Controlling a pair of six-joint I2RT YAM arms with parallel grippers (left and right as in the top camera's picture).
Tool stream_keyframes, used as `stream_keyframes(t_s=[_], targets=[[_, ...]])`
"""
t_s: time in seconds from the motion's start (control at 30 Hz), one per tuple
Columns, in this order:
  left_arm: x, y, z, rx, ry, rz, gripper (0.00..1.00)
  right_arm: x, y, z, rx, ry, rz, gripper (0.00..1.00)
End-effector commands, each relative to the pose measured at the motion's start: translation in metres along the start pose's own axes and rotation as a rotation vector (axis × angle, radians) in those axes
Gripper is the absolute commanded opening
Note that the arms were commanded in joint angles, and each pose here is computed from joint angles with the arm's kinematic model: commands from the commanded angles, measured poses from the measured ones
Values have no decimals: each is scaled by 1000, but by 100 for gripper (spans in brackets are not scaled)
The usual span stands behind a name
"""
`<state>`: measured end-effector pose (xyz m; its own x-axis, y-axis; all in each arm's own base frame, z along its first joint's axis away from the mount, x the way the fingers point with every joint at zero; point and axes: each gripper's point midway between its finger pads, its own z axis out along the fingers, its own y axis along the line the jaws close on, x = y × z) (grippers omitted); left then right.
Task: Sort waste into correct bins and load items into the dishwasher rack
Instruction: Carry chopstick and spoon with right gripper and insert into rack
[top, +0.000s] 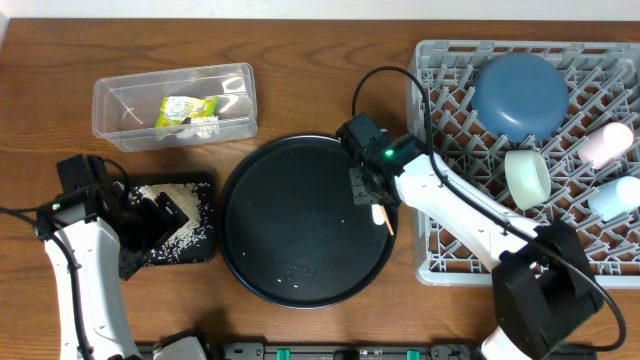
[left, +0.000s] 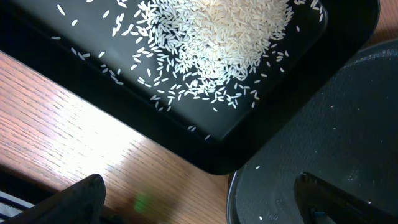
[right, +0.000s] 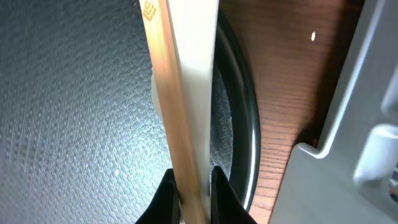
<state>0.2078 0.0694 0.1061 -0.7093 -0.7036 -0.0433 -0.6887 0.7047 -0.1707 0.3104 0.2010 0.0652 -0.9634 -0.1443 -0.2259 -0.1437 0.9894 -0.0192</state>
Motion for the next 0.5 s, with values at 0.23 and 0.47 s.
stream_keyframes(t_s=[0.23,0.47], targets=[[-1,2,-1,-13,-2,13,98,1,3,-19,-18,-31,-70,1],[-1,2,-1,-12,-2,13,98,-16,-9,-72,-54,-183,-29,1]])
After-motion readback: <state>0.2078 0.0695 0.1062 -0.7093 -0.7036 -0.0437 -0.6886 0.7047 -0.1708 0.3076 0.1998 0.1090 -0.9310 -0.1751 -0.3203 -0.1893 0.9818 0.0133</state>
